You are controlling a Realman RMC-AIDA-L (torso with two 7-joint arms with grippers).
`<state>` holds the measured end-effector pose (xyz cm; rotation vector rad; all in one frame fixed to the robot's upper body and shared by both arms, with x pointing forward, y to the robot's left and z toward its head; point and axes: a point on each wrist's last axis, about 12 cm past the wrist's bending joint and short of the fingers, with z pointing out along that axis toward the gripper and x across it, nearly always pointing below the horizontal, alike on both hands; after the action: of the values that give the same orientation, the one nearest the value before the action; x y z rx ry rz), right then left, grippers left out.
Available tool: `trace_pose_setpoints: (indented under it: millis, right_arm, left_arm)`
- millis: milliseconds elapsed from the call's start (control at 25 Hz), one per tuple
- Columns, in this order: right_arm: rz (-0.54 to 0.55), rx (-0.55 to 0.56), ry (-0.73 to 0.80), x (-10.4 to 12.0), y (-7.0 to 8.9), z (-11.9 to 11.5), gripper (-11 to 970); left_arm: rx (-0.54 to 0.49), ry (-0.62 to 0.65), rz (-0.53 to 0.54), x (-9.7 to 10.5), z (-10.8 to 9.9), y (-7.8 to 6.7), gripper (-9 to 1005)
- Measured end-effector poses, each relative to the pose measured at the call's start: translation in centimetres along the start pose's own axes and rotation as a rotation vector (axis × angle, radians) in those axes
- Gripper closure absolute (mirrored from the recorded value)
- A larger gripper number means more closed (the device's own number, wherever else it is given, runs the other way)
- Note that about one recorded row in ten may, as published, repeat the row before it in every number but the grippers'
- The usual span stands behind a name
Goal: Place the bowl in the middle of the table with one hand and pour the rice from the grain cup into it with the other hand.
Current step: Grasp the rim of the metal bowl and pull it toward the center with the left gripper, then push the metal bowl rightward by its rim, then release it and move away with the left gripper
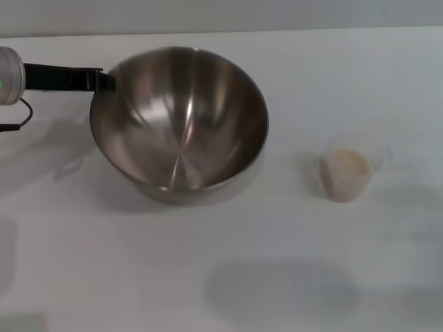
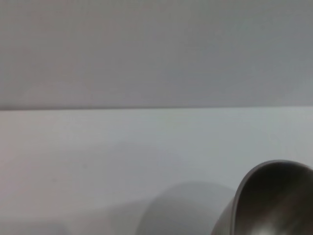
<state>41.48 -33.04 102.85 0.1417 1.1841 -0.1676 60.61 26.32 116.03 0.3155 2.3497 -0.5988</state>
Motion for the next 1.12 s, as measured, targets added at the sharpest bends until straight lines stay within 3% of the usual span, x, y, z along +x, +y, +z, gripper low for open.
trace_pose_setpoints:
  millis: [480, 880, 1120]
  right_arm:
    - [0.003, -0.008, -0.008, 0.0, 0.2, 0.5, 207]
    - [0.0, -0.009, -0.006, 0.0, 0.2, 0.5, 206]
    - [0.0, -0.01, -0.001, 0.1, 0.2, 0.6, 206]
  left_arm:
    - [0.124, 0.069, 0.035, 1.5, -1.2, -1.2, 941]
    - [0.167, 0.152, 0.087, 3.4, 0.2, -3.0, 930]
    - [0.157, 0.143, 0.091, 3.5, 0.6, -3.0, 924]
